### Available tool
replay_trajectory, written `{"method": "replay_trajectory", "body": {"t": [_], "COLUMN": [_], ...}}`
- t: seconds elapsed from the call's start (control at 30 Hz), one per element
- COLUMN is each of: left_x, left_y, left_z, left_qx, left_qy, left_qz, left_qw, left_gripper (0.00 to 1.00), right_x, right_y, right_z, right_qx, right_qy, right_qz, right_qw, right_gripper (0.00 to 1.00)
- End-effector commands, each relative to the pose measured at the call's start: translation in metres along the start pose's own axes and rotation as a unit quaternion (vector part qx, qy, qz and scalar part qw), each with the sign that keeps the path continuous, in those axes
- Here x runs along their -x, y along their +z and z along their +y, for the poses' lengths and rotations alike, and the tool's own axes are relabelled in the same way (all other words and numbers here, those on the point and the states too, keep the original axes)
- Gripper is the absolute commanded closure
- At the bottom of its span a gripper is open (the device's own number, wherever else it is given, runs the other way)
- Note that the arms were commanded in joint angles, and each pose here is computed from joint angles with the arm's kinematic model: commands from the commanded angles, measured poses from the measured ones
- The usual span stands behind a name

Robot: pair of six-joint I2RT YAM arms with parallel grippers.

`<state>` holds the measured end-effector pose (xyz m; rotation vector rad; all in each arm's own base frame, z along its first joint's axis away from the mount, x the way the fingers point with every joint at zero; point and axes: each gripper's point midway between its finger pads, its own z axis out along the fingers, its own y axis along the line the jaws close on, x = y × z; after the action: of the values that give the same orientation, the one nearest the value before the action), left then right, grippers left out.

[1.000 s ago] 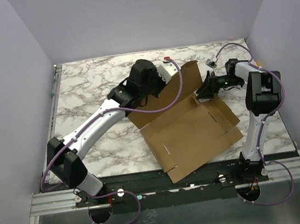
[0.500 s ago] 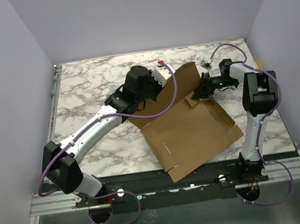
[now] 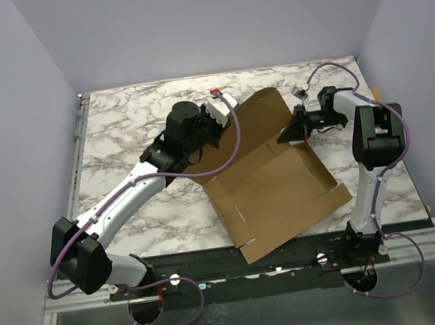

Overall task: Fold the paper box
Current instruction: Fold the paper box at the center of the board.

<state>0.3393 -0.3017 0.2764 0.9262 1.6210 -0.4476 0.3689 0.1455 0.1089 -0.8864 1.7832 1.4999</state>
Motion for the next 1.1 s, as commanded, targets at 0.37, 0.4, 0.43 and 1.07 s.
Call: {"method": "replay_trajectory", "body": {"t": [0.37,0.4,0.43,1.07], "left_x": [0.043,0.043,0.042,0.023], "left_y": [-0.015,-0.016,-0.016,-0.012], "left_z": [0.008,0.008,0.009,0.017], "left_qx": [-0.012,-0.011,-0.01,0.006], "left_qy": [-0.007,-0.008,-0.01,-0.005], "left_qz": [-0.094,-0.094,-0.094,-0.046], "left_qw": [0.995,0.995,0.996,0.999], "left_gripper": [1.0,1.0,1.0,1.0], "right_x": [0.014,0.014,0.013,0.065], "right_y": [-0.004,-0.004,-0.005,-0.064], "right_z": [-0.003,-0.004,-0.005,-0.017], "right_qx": [-0.004,-0.007,-0.012,-0.172], "right_qy": [-0.02,-0.023,-0.024,-0.038], "right_qz": [0.018,0.02,0.024,0.073], "right_qw": [1.0,1.0,0.999,0.982], "right_gripper": [0.95,0.99,1.0,0.26]}}
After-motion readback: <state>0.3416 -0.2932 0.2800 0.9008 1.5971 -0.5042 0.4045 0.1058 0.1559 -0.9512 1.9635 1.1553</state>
